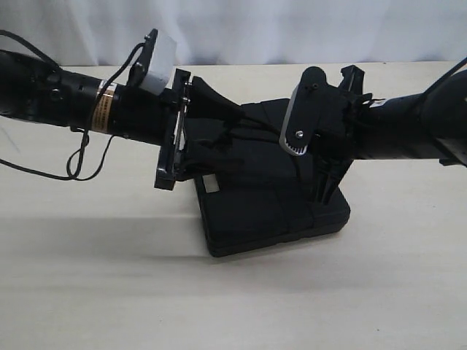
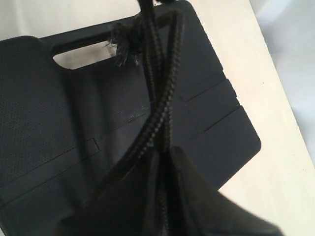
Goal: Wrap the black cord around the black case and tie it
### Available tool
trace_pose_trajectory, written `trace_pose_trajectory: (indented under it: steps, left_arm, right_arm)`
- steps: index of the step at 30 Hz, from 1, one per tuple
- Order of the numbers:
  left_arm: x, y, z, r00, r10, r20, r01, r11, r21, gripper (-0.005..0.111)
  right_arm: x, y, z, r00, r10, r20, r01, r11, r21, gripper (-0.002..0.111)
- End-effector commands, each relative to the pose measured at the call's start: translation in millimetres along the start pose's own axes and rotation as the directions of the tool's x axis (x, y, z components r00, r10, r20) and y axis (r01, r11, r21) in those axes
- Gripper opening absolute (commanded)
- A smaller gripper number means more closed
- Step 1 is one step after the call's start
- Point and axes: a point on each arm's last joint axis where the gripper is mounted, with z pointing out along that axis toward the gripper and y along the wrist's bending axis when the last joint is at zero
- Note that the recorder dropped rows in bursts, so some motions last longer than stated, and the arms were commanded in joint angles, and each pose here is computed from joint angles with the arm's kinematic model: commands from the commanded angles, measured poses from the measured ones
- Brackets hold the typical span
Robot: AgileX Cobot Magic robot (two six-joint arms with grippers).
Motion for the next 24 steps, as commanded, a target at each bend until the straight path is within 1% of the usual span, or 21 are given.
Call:
trace_pose_trajectory:
  steps: [1,4,6,8,13,24]
  left_arm:
    - [6.9,8.3,7.3,0.998,-0.054,0.009,0.055,0.995,-0.086,0.055]
    - [10.6,10.4,7.6,0.998,-0.063,-0.015,0.061,0.992,-0.109,0.040]
    - [11.6,11.2,7.5,0.998,-0.065,-0.025,0.061,0.991,-0.118,0.034]
    - [13.6,12.7,7.2,0.997,-0.067,-0.046,0.060,0.989,-0.137,0.032]
    - [18.4,18.5,5.8,0.992,-0.088,-0.091,0.068,0.976,-0.205,0.032]
    - [15.2,16.3,9.1,0.994,-0.088,-0.067,0.073,0.979,-0.190,0.032]
  right_arm:
    - [-1.6,-1.0,-0.2,1.000,-0.001,0.005,0.001,1.000,0.002,0.004]
    - [-1.6,-1.0,-0.2,1.000,-0.001,0.005,0.001,1.000,0.002,0.004]
    - [-1.6,-1.0,-0.2,1.000,-0.001,0.005,0.001,1.000,0.002,0.004]
    - [-1.6,-1.0,-0.2,1.000,-0.001,0.005,0.001,1.000,0.002,0.004]
    - [-1.6,-1.0,-0.2,1.000,-0.001,0.005,0.001,1.000,0.002,0.004]
    - [-1.6,-1.0,-0.2,1.000,-0.001,0.005,0.001,1.000,0.002,0.004]
